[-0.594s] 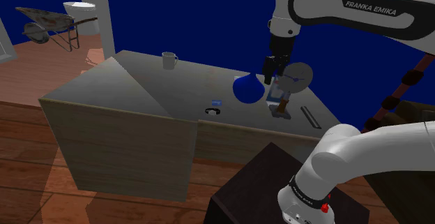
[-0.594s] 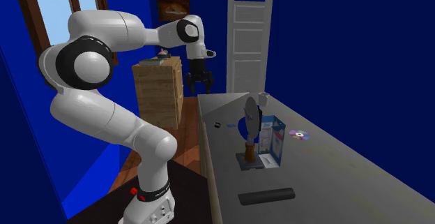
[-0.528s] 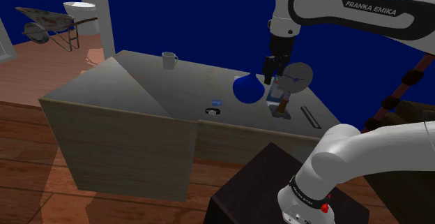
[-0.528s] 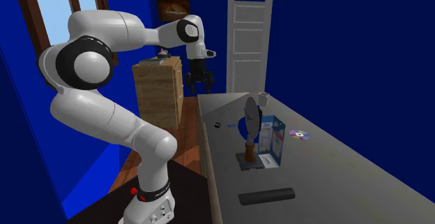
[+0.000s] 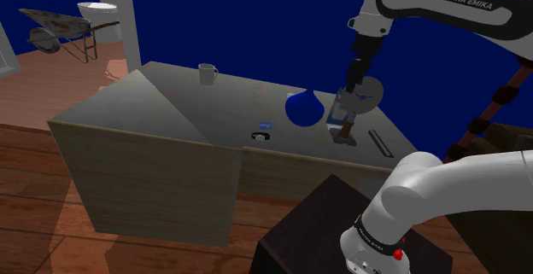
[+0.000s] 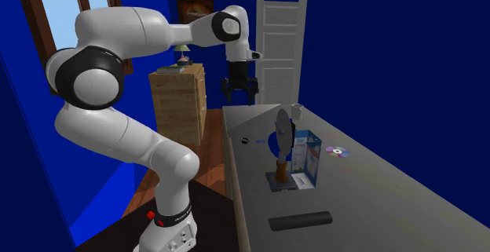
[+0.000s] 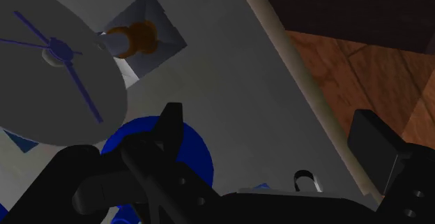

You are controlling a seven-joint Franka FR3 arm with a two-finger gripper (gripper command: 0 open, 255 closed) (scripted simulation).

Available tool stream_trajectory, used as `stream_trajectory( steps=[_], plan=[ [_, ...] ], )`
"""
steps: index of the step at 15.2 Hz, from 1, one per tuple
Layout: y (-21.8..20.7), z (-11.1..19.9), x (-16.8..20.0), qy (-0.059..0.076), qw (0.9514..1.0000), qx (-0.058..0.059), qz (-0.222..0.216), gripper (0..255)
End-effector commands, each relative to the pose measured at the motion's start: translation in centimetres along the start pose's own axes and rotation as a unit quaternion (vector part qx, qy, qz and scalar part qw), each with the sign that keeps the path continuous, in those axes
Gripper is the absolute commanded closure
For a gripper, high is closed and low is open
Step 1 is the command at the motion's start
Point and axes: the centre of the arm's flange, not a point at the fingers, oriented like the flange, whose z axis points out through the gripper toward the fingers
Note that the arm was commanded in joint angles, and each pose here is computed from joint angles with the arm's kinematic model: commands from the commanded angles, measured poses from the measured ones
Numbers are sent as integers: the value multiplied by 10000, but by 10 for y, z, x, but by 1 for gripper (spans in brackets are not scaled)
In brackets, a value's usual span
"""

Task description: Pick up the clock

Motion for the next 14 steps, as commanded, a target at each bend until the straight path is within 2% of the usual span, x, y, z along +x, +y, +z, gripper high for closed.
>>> stream_trajectory(
  steps=[1, 7, 13, 14],
  plan=[
    [31, -3, -7, 26, 9998, 86, -200, 0],
    [117, -8, -21, 109, 9966, 347, -746, 0],
    [205, -9, -25, 191, 9896, 607, -1289, 0],
    [205, -9, -25, 191, 9896, 608, -1290, 0]
  ],
)
